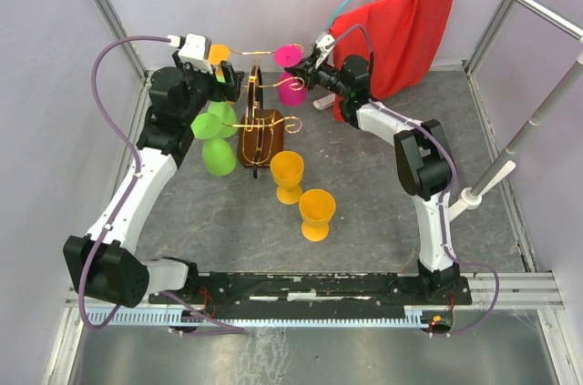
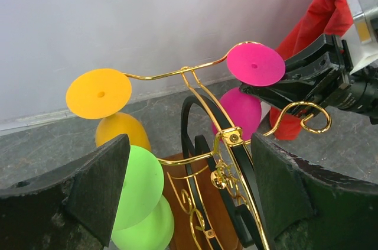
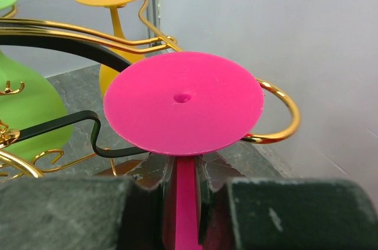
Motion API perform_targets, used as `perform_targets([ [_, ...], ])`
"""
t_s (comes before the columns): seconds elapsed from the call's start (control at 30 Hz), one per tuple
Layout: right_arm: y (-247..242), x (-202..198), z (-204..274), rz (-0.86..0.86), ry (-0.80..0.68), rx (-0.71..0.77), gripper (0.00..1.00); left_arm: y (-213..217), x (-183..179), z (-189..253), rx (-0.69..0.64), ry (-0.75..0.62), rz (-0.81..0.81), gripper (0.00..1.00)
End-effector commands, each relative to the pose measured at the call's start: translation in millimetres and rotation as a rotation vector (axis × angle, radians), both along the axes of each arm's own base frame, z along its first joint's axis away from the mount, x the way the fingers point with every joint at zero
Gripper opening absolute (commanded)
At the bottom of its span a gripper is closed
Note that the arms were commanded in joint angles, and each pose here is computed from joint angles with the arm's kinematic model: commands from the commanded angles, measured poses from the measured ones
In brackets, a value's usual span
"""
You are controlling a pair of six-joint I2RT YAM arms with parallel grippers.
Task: Place the wine glass upside down on the wine glass rack
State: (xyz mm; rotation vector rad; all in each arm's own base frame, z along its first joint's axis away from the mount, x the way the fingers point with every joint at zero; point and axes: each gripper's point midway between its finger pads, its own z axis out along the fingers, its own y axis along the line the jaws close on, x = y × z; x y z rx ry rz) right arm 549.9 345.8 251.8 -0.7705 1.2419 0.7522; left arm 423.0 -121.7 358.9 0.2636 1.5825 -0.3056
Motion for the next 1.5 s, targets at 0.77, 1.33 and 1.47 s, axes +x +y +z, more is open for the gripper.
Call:
perform_targets([
  [0.77, -3, 42, 21, -0.201, -0.068, 0.052, 0.01, 7, 1, 29, 0.032, -0.086, 0.002, 0.89],
  [1.33, -29, 44, 10, -0.331, -0.049, 0.058, 0.01, 8, 4, 28, 0.026, -0.086, 0.001, 0.89],
  [1.47, -34, 35, 9, -0.328, -0.047, 0.054, 0.01, 8, 5, 27, 0.024, -0.083, 0.002, 0.90],
])
